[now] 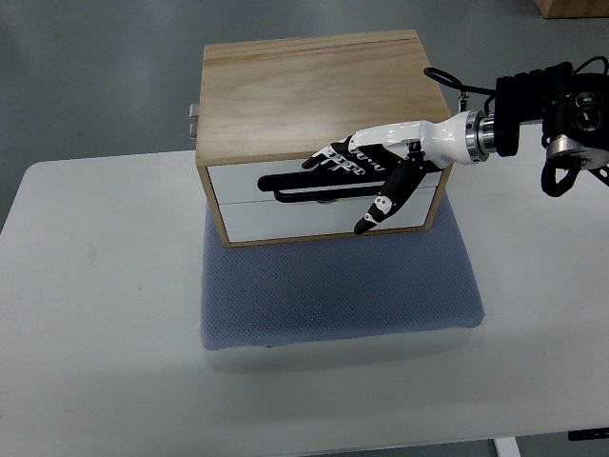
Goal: Open wood drawer with right hand
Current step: 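Hook the right hand fingers around the upper drawer's black handle, then pull the upper drawer toward the robot with the right hand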
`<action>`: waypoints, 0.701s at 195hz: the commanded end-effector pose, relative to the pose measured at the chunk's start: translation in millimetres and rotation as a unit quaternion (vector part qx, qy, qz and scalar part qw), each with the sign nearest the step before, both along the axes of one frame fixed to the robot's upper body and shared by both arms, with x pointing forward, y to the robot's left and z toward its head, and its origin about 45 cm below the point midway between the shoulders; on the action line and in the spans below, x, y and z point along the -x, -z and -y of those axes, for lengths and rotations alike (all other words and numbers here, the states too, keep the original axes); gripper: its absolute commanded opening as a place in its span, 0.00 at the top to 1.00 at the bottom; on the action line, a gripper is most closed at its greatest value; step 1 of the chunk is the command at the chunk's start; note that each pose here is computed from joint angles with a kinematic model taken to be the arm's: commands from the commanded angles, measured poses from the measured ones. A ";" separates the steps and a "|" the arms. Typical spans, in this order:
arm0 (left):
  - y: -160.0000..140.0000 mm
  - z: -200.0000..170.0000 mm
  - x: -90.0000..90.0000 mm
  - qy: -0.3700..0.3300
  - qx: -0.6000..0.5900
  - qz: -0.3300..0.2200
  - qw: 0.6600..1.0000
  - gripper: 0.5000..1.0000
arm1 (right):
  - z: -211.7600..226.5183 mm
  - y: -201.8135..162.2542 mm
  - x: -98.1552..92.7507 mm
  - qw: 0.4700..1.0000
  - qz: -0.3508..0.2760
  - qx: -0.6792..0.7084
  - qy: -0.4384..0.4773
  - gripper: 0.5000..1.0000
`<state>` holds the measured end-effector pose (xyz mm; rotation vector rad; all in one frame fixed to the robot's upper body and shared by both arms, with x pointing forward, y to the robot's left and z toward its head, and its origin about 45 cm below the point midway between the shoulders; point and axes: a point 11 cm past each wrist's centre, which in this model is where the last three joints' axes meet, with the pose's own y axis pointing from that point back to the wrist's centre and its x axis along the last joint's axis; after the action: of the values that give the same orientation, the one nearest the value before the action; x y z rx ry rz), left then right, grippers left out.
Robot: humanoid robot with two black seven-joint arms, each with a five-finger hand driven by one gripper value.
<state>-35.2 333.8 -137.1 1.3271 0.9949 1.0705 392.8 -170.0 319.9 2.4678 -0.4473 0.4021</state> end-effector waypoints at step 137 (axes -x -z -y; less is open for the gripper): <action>-0.1 -1.4 -0.2 -0.001 -0.002 0.000 1.000 0.00 | 9.3 20.9 9.3 0.999 -0.017 0.034 0.007 0.11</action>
<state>-34.9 335.8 -136.8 1.3307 0.9926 1.0755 387.7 -181.0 301.8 2.3983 -0.4453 0.3690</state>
